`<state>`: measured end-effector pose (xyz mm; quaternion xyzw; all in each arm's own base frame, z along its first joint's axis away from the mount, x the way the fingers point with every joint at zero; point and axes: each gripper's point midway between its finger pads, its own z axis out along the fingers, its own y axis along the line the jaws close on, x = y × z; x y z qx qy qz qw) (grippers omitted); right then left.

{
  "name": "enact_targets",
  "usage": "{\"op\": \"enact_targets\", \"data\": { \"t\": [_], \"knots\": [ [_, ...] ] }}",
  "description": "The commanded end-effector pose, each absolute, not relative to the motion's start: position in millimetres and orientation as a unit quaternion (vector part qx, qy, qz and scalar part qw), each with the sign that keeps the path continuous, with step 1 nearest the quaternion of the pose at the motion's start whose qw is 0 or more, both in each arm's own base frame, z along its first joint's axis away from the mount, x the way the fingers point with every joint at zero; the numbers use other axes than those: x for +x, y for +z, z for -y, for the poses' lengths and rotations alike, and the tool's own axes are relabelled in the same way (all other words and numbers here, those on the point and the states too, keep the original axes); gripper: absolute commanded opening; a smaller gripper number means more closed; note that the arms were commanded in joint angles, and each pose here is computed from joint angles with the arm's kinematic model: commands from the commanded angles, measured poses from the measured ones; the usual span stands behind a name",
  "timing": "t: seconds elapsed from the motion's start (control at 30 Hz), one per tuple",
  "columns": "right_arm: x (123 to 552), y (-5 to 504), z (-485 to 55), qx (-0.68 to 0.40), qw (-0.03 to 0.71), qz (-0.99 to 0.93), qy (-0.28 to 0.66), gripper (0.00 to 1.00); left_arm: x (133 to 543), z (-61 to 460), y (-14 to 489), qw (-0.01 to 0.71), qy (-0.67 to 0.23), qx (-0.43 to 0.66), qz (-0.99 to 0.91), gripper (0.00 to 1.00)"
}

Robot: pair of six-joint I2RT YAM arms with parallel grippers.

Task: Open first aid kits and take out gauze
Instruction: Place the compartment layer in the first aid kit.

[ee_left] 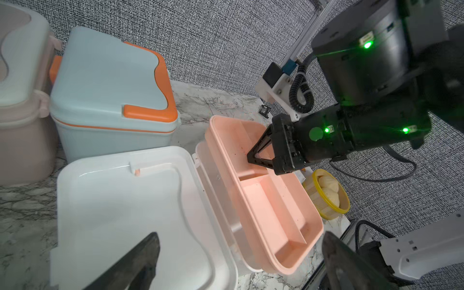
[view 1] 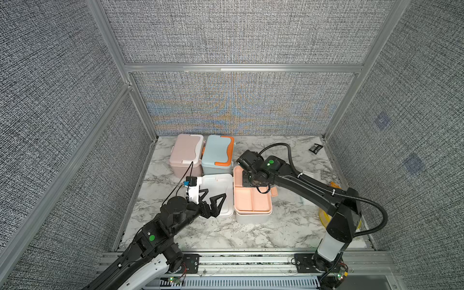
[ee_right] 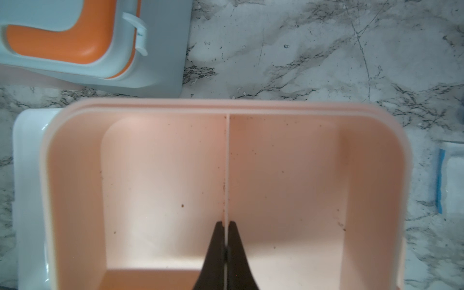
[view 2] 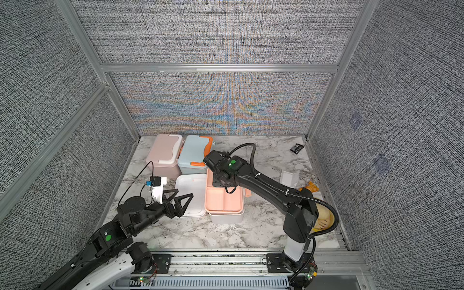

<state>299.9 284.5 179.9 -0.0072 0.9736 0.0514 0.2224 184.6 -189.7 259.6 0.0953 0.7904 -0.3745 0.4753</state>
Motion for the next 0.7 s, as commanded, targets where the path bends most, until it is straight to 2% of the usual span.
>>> {"op": "enact_targets", "data": {
  "t": [0.0,0.67],
  "knots": [
    [298,172,-273,0.004,0.214,-0.977,0.017,0.0,184,189,261,0.476,-0.378,0.092,-0.789,1.0],
    [310,145,-271,-0.006,0.193,-0.981,-0.017,0.0,181,187,261,0.473,-0.384,0.087,-0.788,1.0]
  ]
}}
